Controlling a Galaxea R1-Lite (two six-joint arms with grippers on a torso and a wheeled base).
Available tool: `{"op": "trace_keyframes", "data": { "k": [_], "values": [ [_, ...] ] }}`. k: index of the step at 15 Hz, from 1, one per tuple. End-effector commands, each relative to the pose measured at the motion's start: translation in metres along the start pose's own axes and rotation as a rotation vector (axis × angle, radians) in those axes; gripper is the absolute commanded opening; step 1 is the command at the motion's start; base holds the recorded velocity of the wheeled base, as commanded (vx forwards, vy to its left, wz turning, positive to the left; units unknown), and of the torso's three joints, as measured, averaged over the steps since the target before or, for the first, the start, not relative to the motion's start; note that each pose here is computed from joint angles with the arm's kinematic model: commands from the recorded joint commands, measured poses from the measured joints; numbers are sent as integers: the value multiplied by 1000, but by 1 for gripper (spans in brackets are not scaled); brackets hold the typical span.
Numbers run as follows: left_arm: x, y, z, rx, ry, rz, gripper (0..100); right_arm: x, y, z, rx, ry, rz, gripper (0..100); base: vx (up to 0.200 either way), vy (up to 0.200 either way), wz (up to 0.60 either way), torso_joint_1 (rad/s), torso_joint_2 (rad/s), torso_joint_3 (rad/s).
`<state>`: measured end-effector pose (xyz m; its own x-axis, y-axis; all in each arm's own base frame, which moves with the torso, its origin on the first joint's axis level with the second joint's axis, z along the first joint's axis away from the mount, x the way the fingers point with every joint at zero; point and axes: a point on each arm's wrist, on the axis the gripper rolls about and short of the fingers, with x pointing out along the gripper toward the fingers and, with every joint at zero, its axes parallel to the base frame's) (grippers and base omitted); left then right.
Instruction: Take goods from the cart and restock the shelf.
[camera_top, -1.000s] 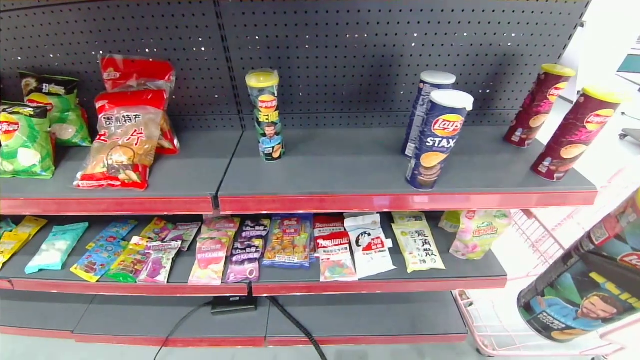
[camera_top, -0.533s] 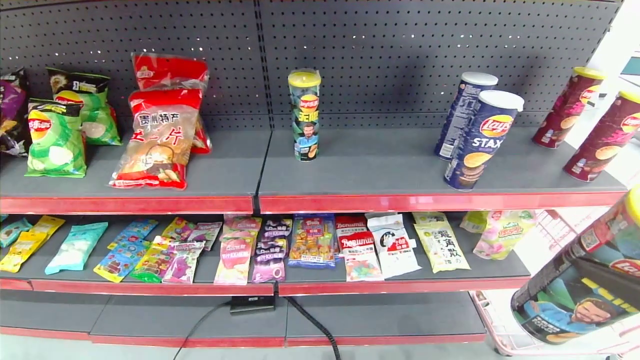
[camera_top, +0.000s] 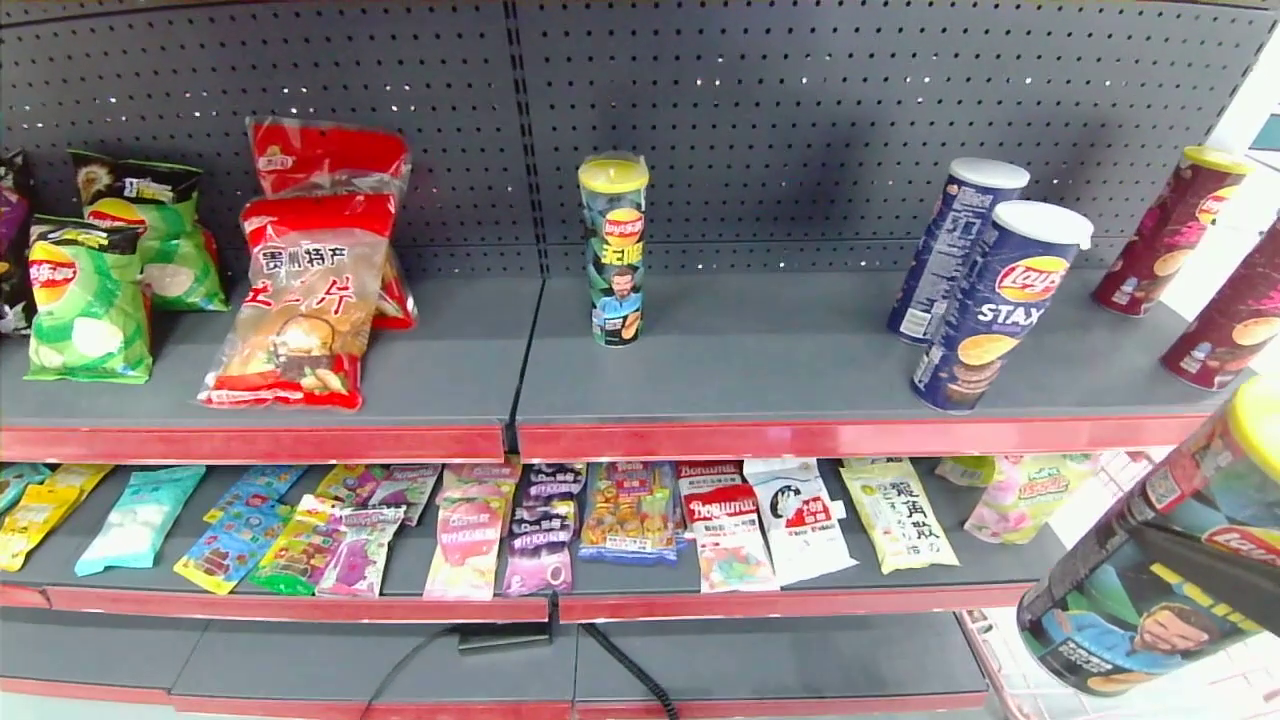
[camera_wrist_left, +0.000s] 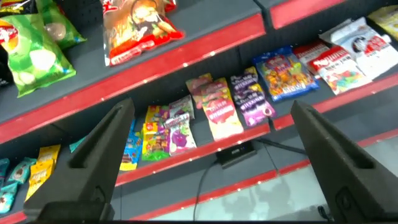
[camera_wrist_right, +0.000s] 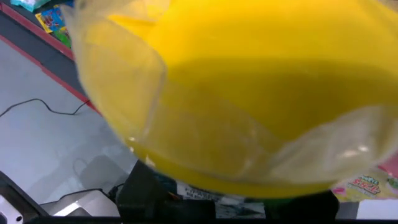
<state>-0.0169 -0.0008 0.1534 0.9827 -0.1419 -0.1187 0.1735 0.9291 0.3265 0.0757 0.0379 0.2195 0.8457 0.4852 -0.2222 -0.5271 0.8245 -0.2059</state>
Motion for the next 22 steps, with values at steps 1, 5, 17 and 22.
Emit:
{"op": "trace_keyframes", "data": {
  "k": [1,5,17,22],
  "values": [
    [0,0,0,2,1,-2,100,1,0,-2,0,8,3,0,200,0,0,7,7,-2],
    [1,0,0,1,4,-3,100,1,1,-3,2,11,4,0,200,0,0,2,0,2],
    [3,-1,-4,0,21,-11,100,5,0,-2,4,21,9,0,0,133,0,2,0,2],
    [3,-2,-5,0,22,-16,100,19,-6,20,7,9,6,0,0,40,0,0,1,0]
  ]
}}
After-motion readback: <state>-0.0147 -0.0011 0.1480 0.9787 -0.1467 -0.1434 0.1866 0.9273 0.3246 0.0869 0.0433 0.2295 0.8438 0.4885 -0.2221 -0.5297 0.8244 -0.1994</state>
